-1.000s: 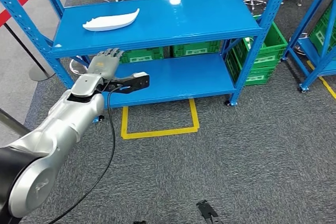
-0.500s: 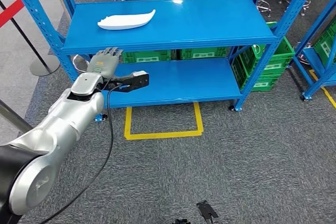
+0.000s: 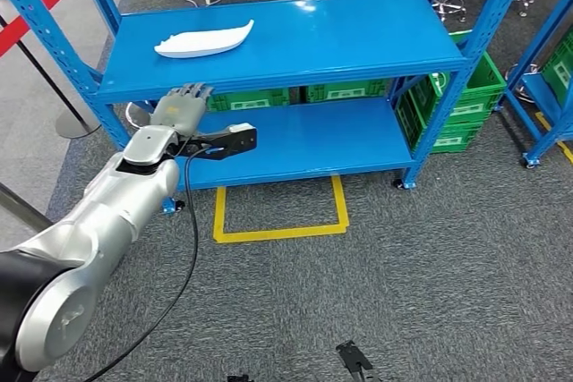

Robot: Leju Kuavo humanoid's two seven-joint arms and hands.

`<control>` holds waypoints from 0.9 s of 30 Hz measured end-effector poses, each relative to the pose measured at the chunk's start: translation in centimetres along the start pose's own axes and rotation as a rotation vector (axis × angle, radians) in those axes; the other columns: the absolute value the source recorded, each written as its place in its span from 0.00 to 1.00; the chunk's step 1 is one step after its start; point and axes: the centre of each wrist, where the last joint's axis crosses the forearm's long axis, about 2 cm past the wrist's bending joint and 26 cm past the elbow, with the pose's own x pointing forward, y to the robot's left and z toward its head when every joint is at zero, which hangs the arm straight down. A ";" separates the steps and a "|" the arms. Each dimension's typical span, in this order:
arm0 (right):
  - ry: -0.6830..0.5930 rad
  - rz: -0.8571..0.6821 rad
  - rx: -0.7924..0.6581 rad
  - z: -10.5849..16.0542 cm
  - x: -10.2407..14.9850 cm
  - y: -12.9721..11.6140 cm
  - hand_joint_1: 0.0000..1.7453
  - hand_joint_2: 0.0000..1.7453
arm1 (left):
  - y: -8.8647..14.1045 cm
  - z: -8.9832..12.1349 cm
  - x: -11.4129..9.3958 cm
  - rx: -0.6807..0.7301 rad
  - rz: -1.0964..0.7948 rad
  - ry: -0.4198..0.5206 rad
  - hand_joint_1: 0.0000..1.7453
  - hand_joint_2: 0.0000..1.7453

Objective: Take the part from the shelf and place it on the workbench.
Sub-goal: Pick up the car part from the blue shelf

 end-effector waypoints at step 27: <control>0.003 -0.004 0.001 0.0 -0.2 0.0 0.00 1.00 | 0.6 -0.2 0.0 0.005 -0.006 0.002 0.00 0.00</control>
